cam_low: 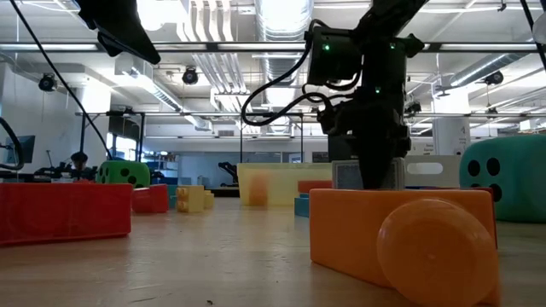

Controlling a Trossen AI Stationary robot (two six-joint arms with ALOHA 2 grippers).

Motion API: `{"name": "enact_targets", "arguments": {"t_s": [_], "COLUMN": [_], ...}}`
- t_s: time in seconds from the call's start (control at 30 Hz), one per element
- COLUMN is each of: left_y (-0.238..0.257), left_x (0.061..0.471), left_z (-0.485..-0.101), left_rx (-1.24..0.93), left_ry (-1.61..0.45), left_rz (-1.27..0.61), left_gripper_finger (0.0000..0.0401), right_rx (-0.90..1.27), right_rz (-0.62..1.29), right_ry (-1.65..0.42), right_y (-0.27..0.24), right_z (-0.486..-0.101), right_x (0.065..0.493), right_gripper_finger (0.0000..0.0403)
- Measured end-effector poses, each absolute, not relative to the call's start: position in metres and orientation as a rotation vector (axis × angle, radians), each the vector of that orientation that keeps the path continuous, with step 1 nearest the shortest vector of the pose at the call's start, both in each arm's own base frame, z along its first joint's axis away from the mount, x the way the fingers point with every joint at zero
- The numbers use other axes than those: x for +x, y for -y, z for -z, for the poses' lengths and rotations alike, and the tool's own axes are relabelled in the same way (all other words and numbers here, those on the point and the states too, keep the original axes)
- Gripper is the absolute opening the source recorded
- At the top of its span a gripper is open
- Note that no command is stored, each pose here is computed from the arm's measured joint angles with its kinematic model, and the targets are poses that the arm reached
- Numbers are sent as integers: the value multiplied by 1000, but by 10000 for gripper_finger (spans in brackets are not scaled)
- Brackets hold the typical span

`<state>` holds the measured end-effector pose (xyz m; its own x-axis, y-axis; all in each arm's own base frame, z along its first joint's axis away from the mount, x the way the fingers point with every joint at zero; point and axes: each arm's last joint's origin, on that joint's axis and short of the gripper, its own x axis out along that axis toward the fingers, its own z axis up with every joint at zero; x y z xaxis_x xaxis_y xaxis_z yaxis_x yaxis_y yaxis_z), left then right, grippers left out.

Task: Pick & Place Toys
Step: Put the blue deck of cards into the white bin

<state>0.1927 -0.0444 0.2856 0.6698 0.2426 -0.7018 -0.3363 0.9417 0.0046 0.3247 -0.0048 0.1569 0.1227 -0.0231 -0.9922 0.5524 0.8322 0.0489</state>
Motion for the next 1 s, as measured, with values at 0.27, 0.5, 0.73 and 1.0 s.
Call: {"name": "enact_targets", "arguments": {"t_s": [0.27, 0.5, 0.73, 1.0], "left_y": [44, 44, 44, 44], "left_x": [193, 193, 193, 193], "left_z": [-286, -286, -285, -286], "left_rx": [-129, -129, -129, -129], "left_ry": [-771, -771, -771, -771], "left_rz": [-327, -327, -327, -327], "left_gripper_finger": [0, 0, 0, 0], "right_rx": [466, 466, 489, 496], "right_rz": [439, 437, 409, 401], "right_ry": [-1397, -1396, -1405, -1408], "right_y": [5, 5, 3, 3], "right_z": [-157, -158, -158, -158], "right_x": [325, 325, 325, 325], "right_gripper_finger": [104, 58, 58, 58]}}
